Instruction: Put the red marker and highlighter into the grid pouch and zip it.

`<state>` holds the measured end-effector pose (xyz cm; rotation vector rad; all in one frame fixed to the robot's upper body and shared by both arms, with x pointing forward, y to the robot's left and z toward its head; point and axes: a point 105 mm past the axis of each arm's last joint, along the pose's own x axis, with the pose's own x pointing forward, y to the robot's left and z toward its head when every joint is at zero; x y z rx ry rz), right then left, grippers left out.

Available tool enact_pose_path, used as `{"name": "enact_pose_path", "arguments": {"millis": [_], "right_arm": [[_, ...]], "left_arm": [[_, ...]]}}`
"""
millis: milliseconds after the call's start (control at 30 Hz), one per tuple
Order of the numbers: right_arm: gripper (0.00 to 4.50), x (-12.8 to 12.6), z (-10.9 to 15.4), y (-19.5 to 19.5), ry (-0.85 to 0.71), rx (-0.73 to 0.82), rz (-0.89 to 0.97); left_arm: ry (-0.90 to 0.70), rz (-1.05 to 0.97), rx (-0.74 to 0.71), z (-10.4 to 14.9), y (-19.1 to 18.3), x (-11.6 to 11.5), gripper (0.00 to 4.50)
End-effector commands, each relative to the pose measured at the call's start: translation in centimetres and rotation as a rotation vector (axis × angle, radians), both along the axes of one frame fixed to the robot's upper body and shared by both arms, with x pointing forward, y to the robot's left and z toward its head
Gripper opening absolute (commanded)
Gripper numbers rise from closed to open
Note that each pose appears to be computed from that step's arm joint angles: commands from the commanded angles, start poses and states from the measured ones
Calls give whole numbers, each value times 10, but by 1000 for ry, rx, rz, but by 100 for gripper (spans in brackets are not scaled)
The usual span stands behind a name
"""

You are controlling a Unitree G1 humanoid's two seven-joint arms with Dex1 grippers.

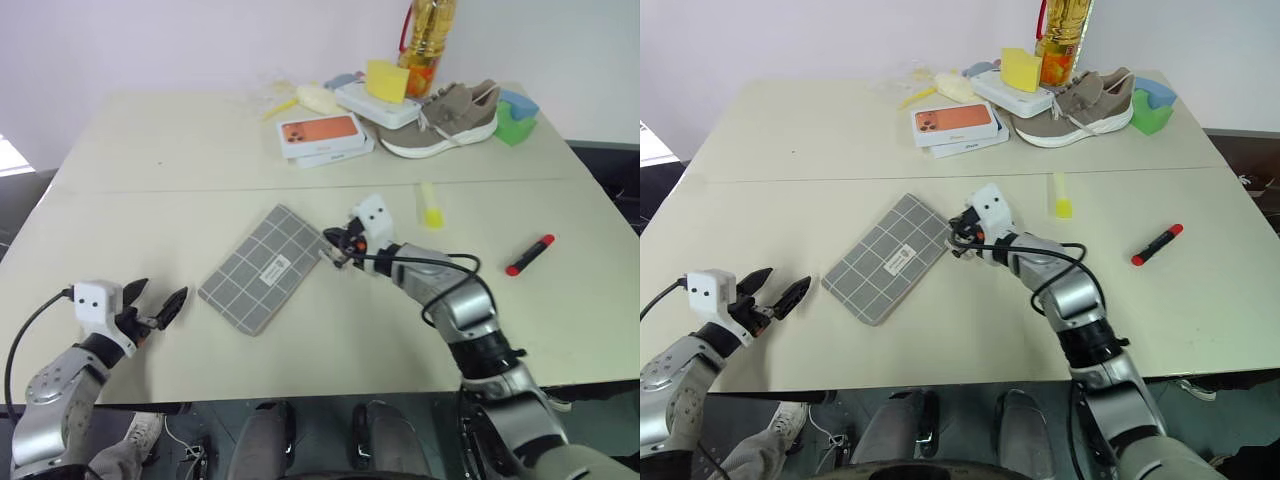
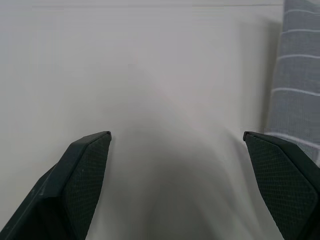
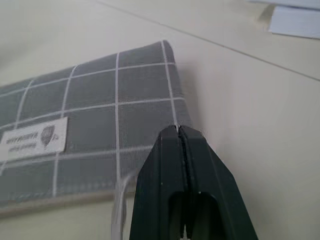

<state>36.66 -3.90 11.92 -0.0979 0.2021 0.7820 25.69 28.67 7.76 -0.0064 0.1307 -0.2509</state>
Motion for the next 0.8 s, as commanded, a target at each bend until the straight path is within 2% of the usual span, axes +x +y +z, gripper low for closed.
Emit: {"name": "enact_pose_path", "arguments": {"millis": [33, 267, 467, 700, 800], "right_arm": [[5, 10, -7, 5, 39, -16, -32], [5, 12, -24, 4, 172, 37, -89], [5, 10, -25, 6, 210, 59, -95], [5, 8, -28, 7, 216, 53, -106], [5, 7, -29, 7, 213, 51, -111]], "left_arm": [[-65, -15, 47, 20, 2, -7, 450], [-56, -135, 146, 22, -12, -33, 450], [-83, -376, 410, 20, -42, -45, 450], [-229, -557, 750, 15, -63, -34, 450], [-274, -591, 807, 12, -70, -28, 450]]}}
